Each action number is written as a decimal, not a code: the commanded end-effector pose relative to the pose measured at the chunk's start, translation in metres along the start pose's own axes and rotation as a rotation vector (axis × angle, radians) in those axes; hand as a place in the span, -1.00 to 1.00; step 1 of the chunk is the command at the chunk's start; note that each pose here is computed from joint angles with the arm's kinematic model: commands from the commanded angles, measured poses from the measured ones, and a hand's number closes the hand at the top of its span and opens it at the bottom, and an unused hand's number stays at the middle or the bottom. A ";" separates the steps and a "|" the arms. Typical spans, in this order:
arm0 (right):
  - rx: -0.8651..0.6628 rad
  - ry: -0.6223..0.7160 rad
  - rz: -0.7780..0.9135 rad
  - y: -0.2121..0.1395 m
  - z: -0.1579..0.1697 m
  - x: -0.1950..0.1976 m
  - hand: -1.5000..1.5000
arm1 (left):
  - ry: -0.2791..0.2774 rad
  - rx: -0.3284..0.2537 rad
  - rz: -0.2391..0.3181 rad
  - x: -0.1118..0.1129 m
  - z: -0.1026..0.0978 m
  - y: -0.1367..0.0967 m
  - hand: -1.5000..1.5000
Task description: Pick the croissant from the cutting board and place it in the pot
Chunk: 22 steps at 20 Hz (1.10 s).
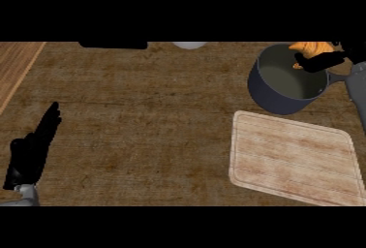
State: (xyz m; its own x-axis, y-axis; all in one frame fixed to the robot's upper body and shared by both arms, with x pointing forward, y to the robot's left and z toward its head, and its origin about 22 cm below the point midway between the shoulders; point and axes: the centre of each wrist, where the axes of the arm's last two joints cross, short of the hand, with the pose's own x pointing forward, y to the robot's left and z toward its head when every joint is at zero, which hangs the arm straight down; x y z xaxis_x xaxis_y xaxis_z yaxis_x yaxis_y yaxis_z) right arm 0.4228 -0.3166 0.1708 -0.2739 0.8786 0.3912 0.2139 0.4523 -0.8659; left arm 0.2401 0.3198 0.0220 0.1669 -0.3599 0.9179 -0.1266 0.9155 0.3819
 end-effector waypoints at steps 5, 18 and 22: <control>0.055 0.022 -0.015 0.037 -0.008 -0.025 1.00 | -0.016 -0.018 0.018 0.005 -0.008 -0.002 0.00; 0.061 0.027 -0.260 0.062 -0.009 -0.026 -1.00 | -0.027 -0.017 0.000 0.005 -0.008 0.002 0.00; -0.137 -0.016 -0.529 0.042 -0.015 -0.029 -1.00 | -0.017 -0.011 0.001 0.014 -0.007 0.006 0.00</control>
State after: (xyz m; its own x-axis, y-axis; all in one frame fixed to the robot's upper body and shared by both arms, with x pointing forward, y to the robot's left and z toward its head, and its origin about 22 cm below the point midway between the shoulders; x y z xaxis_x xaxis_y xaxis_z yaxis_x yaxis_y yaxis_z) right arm 0.4538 -0.3188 0.1272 -0.3251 0.6673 0.6701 0.1143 0.7311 -0.6726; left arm 0.2501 0.3139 0.0273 0.1452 -0.3541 0.9239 -0.1086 0.9224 0.3706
